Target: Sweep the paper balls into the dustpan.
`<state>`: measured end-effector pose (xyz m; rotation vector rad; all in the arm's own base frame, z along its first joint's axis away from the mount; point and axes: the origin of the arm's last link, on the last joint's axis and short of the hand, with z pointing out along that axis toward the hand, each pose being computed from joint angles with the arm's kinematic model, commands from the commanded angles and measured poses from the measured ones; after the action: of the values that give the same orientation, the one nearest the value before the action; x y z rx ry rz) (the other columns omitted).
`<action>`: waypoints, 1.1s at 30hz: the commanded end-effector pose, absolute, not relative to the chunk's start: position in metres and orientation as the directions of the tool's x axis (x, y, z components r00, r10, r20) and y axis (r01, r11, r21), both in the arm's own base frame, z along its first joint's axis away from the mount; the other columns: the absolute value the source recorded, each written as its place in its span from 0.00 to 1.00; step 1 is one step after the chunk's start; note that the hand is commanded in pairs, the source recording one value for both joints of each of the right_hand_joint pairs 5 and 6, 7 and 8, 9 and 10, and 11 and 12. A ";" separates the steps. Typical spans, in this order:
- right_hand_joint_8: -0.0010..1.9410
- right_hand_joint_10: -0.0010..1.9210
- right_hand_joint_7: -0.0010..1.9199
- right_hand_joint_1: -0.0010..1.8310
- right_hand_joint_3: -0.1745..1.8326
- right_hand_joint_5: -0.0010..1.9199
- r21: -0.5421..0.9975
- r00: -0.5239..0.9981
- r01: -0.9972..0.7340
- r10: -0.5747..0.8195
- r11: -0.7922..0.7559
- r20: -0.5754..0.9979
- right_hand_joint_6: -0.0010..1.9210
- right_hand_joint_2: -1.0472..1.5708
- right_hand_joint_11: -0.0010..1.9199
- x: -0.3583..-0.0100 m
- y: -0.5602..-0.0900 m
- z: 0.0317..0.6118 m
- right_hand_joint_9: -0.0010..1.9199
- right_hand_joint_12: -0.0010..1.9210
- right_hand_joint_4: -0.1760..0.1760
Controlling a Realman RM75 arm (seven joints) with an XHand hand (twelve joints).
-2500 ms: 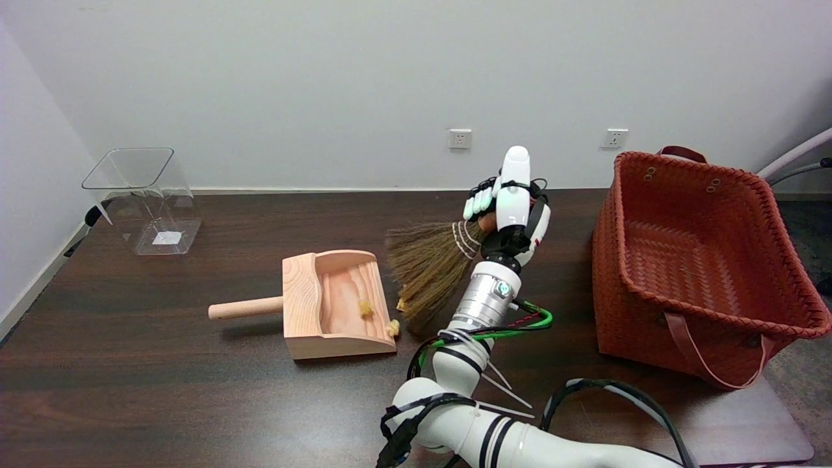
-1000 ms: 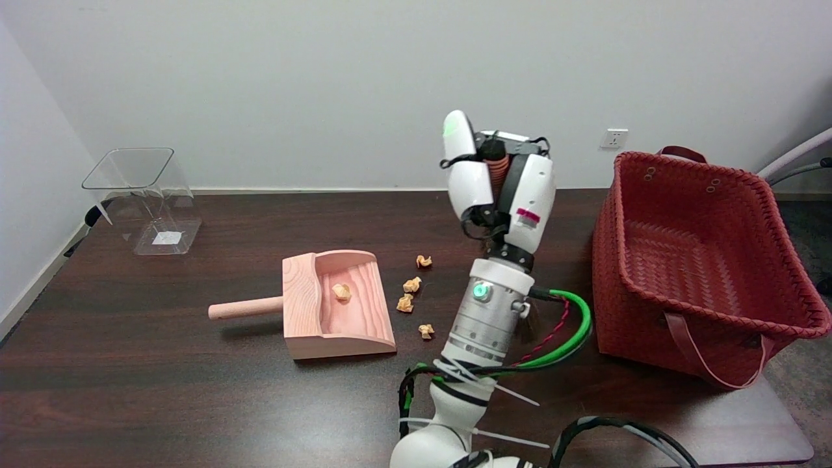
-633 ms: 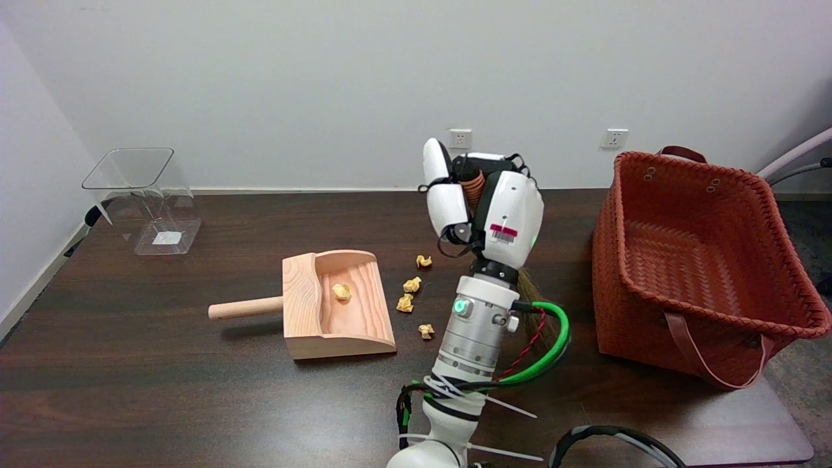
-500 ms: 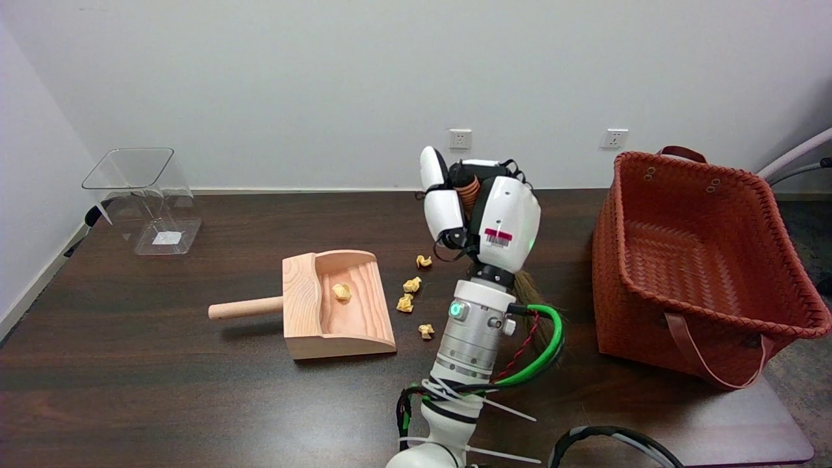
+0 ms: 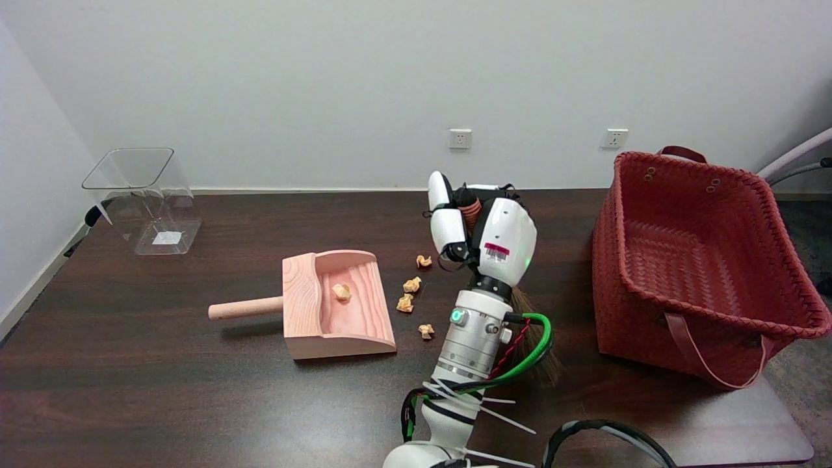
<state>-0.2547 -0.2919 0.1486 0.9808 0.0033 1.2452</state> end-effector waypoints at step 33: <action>0.99 1.00 1.00 0.30 0.00 1.00 -0.032 -0.379 -0.896 0.724 -0.444 0.577 1.00 1.00 1.00 -0.270 -0.331 0.174 1.00 1.00 0.50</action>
<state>-0.2921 -0.3081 0.1777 0.6960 -0.3238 1.7031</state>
